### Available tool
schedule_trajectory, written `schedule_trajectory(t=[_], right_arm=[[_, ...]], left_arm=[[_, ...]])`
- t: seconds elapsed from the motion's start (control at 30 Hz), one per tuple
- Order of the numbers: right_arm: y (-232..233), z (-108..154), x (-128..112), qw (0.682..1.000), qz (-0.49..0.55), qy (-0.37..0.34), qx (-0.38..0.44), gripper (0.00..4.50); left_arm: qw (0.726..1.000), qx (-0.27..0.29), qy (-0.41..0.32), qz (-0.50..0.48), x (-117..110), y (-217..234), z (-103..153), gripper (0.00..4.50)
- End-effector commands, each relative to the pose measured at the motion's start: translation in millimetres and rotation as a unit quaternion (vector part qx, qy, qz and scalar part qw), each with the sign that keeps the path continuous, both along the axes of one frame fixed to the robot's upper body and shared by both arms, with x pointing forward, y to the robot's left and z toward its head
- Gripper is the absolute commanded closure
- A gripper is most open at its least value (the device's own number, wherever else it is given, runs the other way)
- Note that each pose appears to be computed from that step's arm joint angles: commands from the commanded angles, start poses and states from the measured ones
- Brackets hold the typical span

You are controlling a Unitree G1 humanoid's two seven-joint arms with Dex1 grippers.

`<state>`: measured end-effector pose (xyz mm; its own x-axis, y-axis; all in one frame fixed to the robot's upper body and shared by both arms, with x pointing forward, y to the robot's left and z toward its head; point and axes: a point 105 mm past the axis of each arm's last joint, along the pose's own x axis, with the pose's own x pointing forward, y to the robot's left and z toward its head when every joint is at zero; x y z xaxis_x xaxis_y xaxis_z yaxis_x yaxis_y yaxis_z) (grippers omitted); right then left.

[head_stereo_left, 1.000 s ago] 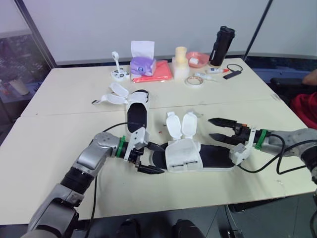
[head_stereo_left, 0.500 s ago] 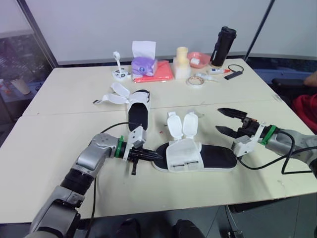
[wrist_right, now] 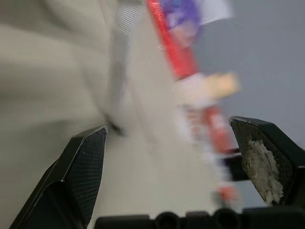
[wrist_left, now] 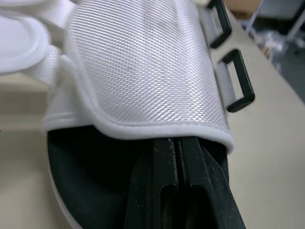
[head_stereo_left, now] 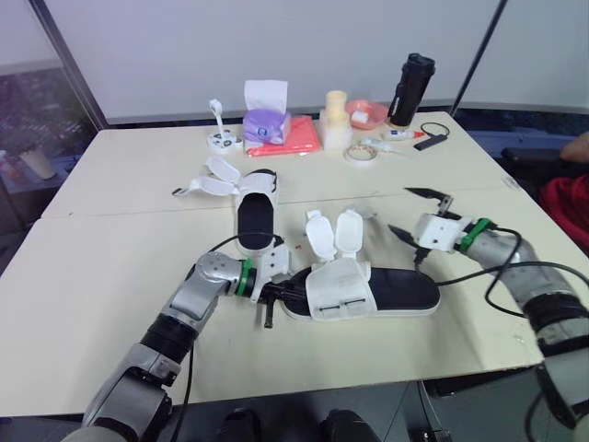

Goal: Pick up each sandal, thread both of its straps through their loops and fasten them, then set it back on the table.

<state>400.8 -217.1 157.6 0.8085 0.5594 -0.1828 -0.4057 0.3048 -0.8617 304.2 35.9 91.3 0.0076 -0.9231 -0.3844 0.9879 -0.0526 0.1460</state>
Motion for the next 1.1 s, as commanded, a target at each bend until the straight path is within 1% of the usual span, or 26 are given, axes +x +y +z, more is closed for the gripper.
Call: schedule_trajectory(t=[0.03, 0.1, 0.17, 0.37, 0.47, 0.5, 0.7, 0.73, 0.83, 0.9, 1.0, 1.03, 1.07, 1.1], right_arm=[[5.8, 18.2, 10.5, 0.998, 0.005, 0.041, 0.050, 0.00], [15.6, 16.7, 15.1, 0.994, 0.015, 0.079, 0.070, 0.00], [21.9, 14.7, 20.2, 0.993, 0.014, 0.098, 0.071, 0.00], [24.0, 11.1, 44.6, 0.993, -0.062, 0.087, 0.046, 0.00], [26.8, 5.5, 48.1, 0.993, -0.071, 0.093, 0.027, 0.86], [28.9, 5.4, 48.8, 0.993, -0.070, 0.091, 0.025, 1.26], [35.9, 9.6, 51.6, 0.997, -0.064, 0.054, -0.004, 4.33], [36.1, 11.3, 52.2, 0.997, -0.064, 0.045, -0.007, 4.45], [36.0, 17.4, 53.6, 0.997, -0.066, 0.024, -0.008, 4.45], [34.7, 25.9, 54.8, 0.997, -0.069, -0.008, -0.017, 4.45], [37.5, 48.4, 54.0, 0.993, -0.059, -0.099, -0.031, 4.45], [39.8, 57.2, 51.7, 0.988, -0.050, -0.142, -0.042, 4.45], [44.0, 66.3, 47.3, 0.977, -0.032, -0.199, -0.071, 4.45], [48.8, 74.8, 41.0, 0.959, -0.009, -0.264, -0.105, 4.45]], left_arm=[[0.999, 0.033, 0.022, -0.009, -9.3, 1.9, -17.2, 4.47], [0.999, 0.030, 0.017, 0.000, -6.3, 2.8, -15.5, 4.47], [0.999, 0.029, 0.014, 0.010, -3.0, 4.5, -14.4, 4.47], [1.000, 0.020, 0.009, 0.020, -1.2, 4.1, -12.4, 4.47], [1.000, 0.014, 0.008, 0.023, -2.2, 3.4, -11.5, 4.50], [1.000, 0.014, 0.009, 0.024, -2.2, 3.8, -11.5, 4.50], [0.999, 0.011, 0.008, 0.030, -2.8, 6.2, -11.4, 4.50], [0.999, 0.011, 0.008, 0.032, -2.7, 6.7, -11.3, 4.50], [0.999, 0.011, 0.008, 0.034, -2.5, 8.3, -12.0, 4.50], [0.999, 0.010, 0.008, 0.036, -2.1, 8.6, -12.1, 4.50], [0.999, 0.009, 0.008, 0.037, -1.7, 8.0, -12.0, 4.50], [0.999, 0.008, 0.009, 0.038, -1.9, 7.7, -12.2, 4.50], [0.999, 0.007, 0.009, 0.038, -2.2, 7.4, -12.2, 4.50], [0.999, 0.006, 0.010, 0.039, -2.6, 7.2, -12.3, 4.50]])
